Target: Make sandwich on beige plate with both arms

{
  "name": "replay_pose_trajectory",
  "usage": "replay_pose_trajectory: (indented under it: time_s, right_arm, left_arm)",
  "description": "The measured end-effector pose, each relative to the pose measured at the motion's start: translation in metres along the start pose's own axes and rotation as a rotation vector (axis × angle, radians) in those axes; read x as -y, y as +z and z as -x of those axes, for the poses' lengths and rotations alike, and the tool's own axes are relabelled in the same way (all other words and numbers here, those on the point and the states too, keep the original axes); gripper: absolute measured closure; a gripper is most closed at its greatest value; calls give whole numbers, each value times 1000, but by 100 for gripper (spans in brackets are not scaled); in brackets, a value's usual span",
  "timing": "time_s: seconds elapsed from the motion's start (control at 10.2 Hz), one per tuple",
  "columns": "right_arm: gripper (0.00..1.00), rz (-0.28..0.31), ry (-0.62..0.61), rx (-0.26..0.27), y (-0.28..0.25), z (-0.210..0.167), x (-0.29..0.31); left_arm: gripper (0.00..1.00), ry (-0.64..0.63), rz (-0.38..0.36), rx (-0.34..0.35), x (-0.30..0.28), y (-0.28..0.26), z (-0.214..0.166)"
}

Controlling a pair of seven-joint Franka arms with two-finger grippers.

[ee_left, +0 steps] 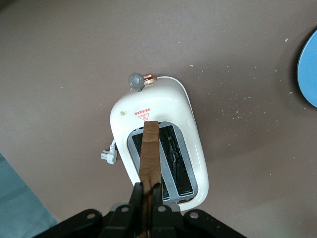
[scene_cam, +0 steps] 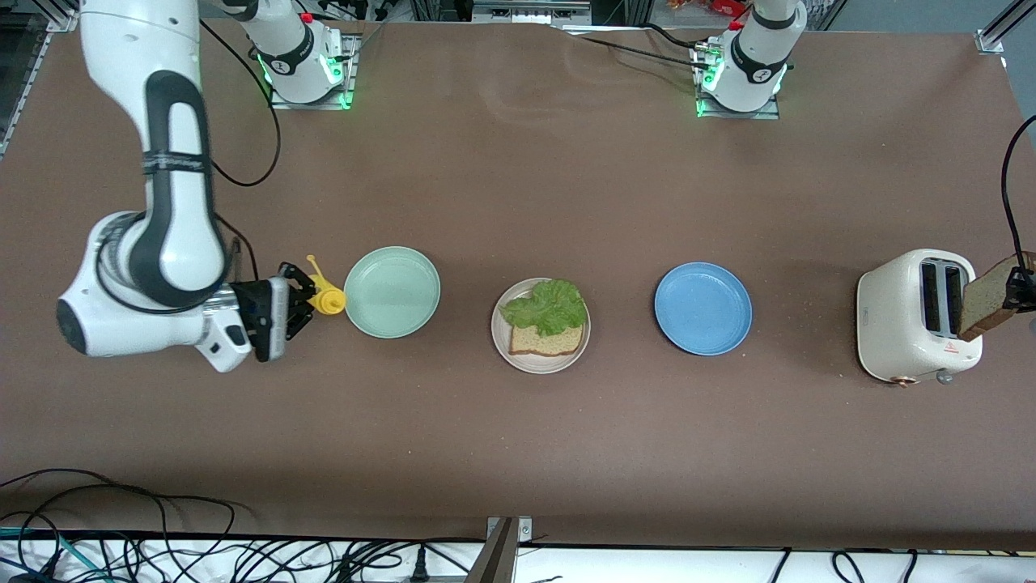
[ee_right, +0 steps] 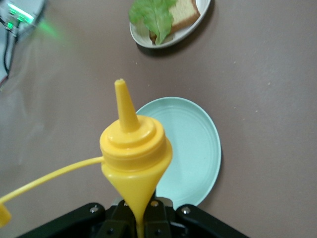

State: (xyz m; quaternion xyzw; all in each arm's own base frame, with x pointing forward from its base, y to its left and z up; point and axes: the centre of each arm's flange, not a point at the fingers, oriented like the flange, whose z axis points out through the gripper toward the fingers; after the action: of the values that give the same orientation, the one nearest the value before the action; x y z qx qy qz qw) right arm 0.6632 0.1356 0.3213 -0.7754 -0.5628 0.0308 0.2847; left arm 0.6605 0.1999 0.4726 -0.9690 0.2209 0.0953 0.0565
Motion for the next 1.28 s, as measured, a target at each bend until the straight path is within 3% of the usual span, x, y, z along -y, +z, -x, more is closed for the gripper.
replay_pose_trajectory:
  time_s: [0.2, 0.49, 0.79, 1.28]
  right_arm:
    - [97, 83, 91, 190, 8, -57, 29]
    - [97, 217, 147, 389, 34, -114, 66]
    - [97, 459, 151, 618, 67, -177, 118]
    - [97, 845, 87, 893, 155, -240, 185]
  left_arm:
    - [90, -2, 0, 1, 1, 0, 1]
    - [90, 21, -2, -3, -10, -3, -9]
    - [90, 42, -12, -12, -26, -25, -13]
    - [90, 89, -9, 1, -57, -40, -25]
